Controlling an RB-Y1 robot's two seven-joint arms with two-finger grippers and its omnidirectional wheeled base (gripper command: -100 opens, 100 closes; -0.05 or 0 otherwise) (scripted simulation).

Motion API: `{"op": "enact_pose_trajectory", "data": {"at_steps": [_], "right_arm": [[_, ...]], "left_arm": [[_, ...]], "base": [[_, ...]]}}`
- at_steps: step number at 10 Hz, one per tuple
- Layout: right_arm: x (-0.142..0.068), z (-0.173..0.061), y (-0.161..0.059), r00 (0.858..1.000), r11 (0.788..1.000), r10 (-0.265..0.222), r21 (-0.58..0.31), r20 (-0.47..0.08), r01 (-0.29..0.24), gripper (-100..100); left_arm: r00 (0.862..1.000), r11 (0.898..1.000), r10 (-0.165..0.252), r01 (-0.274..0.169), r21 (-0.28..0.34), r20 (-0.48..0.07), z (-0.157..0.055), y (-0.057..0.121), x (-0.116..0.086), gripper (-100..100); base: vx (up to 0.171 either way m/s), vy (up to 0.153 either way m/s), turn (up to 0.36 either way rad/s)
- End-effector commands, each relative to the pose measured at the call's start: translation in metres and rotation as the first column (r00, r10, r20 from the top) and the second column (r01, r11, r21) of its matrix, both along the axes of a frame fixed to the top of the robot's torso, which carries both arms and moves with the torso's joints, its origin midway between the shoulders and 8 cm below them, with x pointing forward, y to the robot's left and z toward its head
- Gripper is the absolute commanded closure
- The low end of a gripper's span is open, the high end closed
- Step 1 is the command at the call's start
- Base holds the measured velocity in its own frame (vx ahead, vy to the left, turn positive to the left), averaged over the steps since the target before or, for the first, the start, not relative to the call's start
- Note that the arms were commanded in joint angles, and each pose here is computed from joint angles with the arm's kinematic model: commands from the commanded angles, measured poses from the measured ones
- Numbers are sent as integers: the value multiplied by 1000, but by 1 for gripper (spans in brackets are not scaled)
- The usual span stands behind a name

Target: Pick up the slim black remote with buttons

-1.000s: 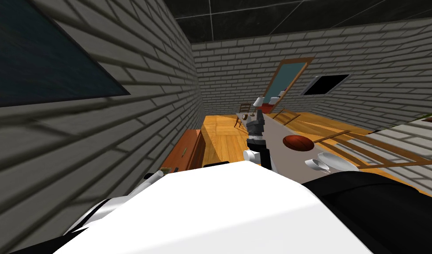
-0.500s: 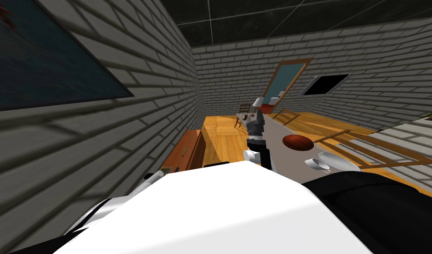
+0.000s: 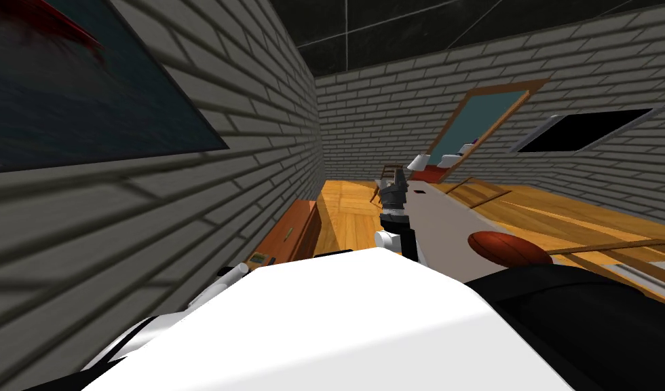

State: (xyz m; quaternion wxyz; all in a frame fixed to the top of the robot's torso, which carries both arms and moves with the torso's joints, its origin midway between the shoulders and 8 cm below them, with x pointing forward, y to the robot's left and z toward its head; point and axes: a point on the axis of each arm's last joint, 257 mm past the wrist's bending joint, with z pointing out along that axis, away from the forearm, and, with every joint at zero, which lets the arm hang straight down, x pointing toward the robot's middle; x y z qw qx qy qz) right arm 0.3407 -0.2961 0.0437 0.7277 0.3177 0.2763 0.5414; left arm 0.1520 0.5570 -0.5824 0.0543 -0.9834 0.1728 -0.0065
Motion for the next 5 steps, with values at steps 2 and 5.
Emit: {"op": "enact_pose_trajectory", "data": {"at_steps": [2, 5], "right_arm": [[0, 0, 0, 1000, 1000, 0, 0, 0, 0, 0], [0, 0, 0, 1000, 1000, 0, 0, 0, 0, 0]], "left_arm": [[997, 997, -80, 80, -2, 0, 6, 4, 2, 100], [990, 990, -140, 140, -3, -2, 11, 7, 3, 100]], "base": [[143, -65, 279], [114, -43, 200]]}}
